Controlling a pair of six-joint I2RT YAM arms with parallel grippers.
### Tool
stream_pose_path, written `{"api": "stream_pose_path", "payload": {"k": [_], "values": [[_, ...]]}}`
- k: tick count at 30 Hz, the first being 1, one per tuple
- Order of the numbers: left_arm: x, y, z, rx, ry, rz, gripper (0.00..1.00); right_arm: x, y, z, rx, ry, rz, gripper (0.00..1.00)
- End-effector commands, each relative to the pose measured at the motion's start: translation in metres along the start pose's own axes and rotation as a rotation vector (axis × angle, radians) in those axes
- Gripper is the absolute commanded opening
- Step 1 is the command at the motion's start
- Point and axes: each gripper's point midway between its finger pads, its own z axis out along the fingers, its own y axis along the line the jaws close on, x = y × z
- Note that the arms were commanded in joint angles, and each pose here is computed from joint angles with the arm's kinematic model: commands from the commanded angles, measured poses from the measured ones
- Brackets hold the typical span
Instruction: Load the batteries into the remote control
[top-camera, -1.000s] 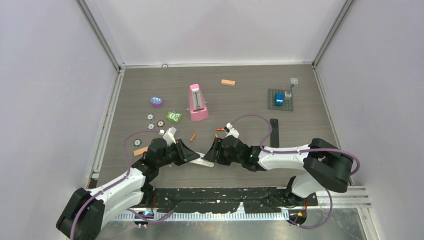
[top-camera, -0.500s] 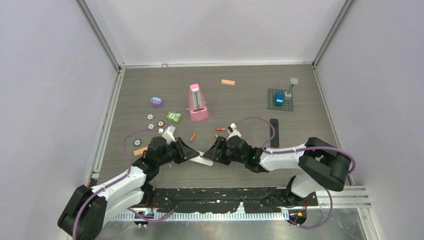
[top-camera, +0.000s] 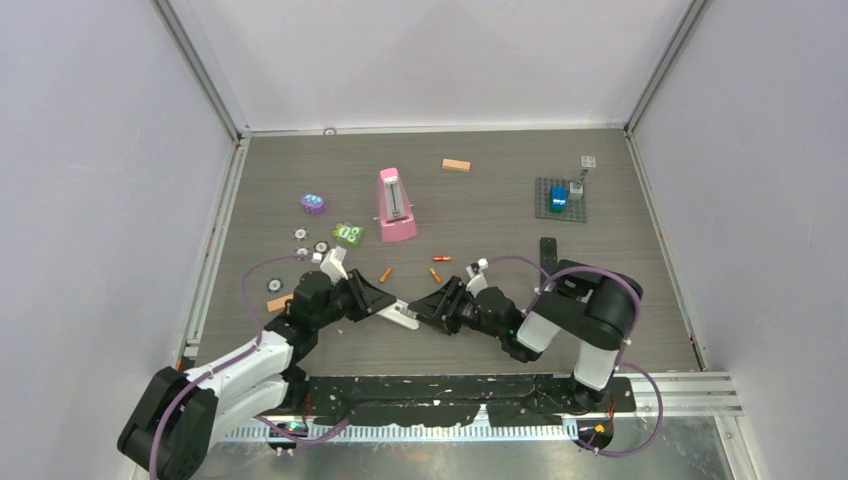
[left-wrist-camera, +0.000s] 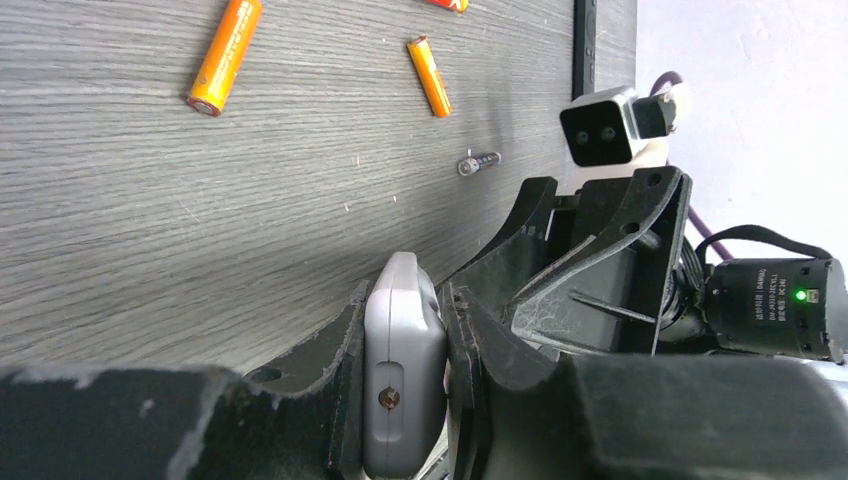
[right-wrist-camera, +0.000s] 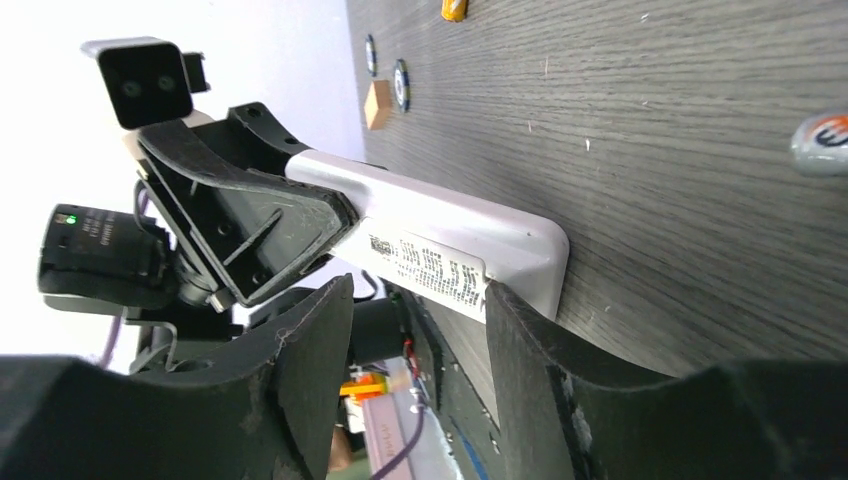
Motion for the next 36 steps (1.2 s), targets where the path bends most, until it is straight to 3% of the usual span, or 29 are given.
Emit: {"api": "stream_pose_path", "payload": {"k": [1,11,21,27,36], "values": [[0.040,0.031,-0.007,-0.093,0.142,-0.006,0.00,0.019,0.047,-0.003,-0.226,0.088,0.082,0.56],[0.020,0.051,-0.016,-0.248,0.060,0.085,0.00,0.006,0.088,-0.018,-0.373,0.044,0.051,0.56],[-0.005,0.049,-0.026,-0.331,-0.004,0.187,0.00,-0.008,0.090,-0.025,-0.352,0.015,0.017,0.55],[-0.034,0.046,-0.045,-0.430,-0.101,0.251,0.00,-0.030,0.052,-0.024,-0.146,-0.059,-0.046,0.58],[-0.053,0.026,-0.061,-0.425,-0.138,0.334,0.00,-0.073,0.028,-0.037,0.309,-0.149,-0.424,0.63]]}}
